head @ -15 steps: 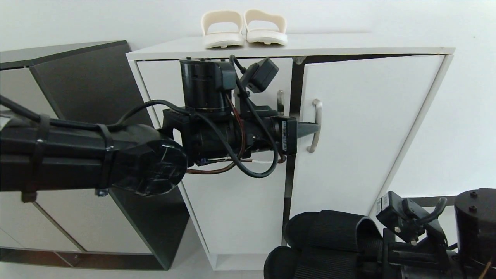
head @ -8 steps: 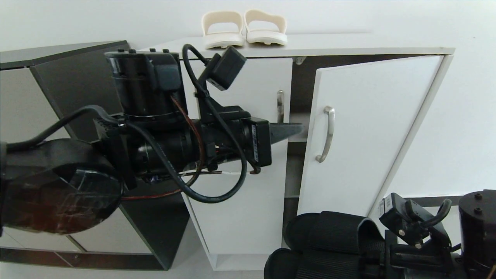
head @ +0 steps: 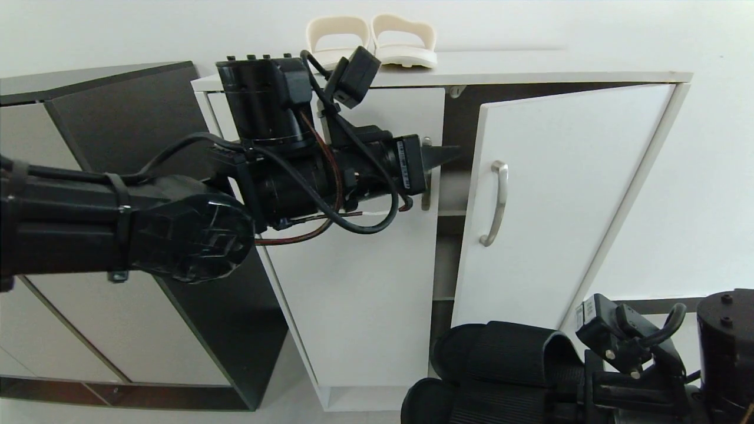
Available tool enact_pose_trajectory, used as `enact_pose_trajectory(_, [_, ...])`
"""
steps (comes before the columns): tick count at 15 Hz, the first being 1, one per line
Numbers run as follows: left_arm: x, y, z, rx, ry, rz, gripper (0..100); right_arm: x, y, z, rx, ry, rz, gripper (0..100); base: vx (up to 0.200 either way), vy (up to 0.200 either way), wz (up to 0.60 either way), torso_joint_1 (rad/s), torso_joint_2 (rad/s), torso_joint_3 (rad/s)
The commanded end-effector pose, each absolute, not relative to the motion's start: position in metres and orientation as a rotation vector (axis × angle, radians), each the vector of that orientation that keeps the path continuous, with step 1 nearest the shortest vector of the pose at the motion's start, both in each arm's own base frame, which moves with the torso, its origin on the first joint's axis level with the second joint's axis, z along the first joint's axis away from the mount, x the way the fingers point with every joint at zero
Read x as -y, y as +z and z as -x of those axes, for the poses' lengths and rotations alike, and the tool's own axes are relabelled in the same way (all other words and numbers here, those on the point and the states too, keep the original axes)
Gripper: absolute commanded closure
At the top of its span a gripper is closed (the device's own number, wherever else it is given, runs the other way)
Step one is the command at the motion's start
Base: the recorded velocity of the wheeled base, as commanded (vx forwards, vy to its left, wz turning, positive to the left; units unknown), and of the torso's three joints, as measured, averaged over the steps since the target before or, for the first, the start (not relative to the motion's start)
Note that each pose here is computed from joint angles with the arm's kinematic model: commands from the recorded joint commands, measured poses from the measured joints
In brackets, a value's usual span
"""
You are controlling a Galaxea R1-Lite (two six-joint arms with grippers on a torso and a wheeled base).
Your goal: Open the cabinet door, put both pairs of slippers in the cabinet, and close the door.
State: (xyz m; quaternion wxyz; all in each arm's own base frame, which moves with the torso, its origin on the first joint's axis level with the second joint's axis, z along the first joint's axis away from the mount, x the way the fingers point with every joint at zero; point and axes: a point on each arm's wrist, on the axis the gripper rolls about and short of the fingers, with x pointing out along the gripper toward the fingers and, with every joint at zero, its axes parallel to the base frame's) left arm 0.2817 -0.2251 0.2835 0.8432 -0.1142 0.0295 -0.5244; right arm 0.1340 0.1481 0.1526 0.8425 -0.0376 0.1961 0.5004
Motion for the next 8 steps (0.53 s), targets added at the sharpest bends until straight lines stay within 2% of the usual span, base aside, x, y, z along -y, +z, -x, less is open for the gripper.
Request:
enact_pose_trajectory(1, [0.243,0.271,-0.301,-0.084,-1.109,0.24,100,-0.149,0.151,-0.135,-0.421,1.057,0.081,100,0.0,0.0,0.0,0.0,0.0,0.0])
enact_pose_trajectory(3, [0.254,0.264,-0.31,-0.092,-1.112,0.239,100,-0.149,0.151,-0.133,-0.424,1.062,0.084,100,0.0,0.0,0.0,0.0,0.0,0.0])
enact_pose_trajectory(8, [0.257,0.26,-0.315,-0.121,-1.107,0.236,100,-0.151,0.147,-0.132,-0.458,1.072,0.102,100,0.0,0.0,0.0,0.0,0.0,0.0])
